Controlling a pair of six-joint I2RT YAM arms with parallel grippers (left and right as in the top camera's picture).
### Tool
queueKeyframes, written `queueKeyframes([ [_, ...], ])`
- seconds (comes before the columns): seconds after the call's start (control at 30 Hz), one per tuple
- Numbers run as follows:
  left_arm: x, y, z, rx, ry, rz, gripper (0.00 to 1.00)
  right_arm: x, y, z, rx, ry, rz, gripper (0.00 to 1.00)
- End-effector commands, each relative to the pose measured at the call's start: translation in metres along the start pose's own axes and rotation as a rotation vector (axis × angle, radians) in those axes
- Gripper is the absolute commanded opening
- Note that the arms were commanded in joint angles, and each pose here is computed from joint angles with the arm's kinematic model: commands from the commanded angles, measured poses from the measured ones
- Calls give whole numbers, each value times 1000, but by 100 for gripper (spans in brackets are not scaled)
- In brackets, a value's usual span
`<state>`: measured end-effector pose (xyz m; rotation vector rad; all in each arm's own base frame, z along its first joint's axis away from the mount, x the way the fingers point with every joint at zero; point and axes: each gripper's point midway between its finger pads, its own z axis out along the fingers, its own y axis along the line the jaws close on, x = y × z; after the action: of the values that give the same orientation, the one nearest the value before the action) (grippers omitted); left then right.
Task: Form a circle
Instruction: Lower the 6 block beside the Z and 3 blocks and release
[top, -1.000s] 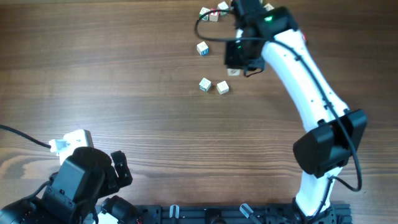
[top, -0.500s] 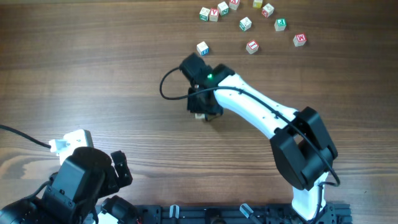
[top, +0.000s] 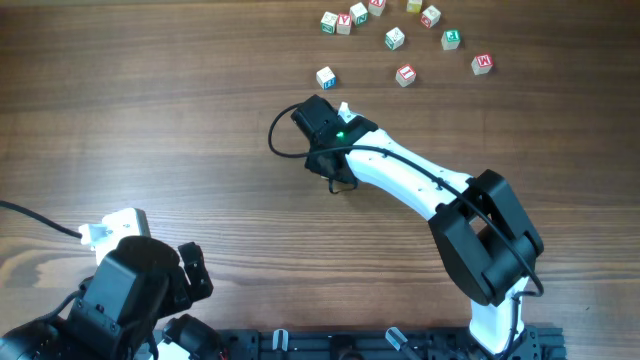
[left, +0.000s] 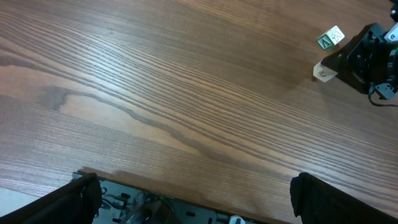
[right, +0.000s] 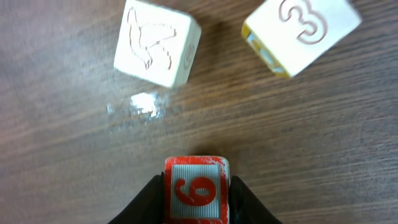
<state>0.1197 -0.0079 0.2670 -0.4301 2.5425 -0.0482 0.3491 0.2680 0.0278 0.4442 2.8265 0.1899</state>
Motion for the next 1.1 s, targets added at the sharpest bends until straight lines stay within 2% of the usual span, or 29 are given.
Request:
queueKeyframes([
  [0.0, 0, 1, 0, -2, 1, -17, 100, -10, -8, 2, 36, -60, 62, 29],
  [0.33, 0, 1, 0, -2, 1, -17, 100, -18, -7, 2, 35, -103, 65, 31],
  [0.47, 0, 1, 0, -2, 1, -17, 100, -18, -7, 2, 36, -102, 61, 43],
  [0.7, 0, 1, 0, -2, 1, -17, 100, -19, -8, 1, 38, -106, 61, 50],
  [0.93, 0, 1, 0, -2, 1, -17, 100, -14, 0, 1, 0, -67, 0, 50],
  [1.07, 0, 1, 0, -2, 1, -17, 100, -6, -12, 11, 34, -51, -23, 51],
])
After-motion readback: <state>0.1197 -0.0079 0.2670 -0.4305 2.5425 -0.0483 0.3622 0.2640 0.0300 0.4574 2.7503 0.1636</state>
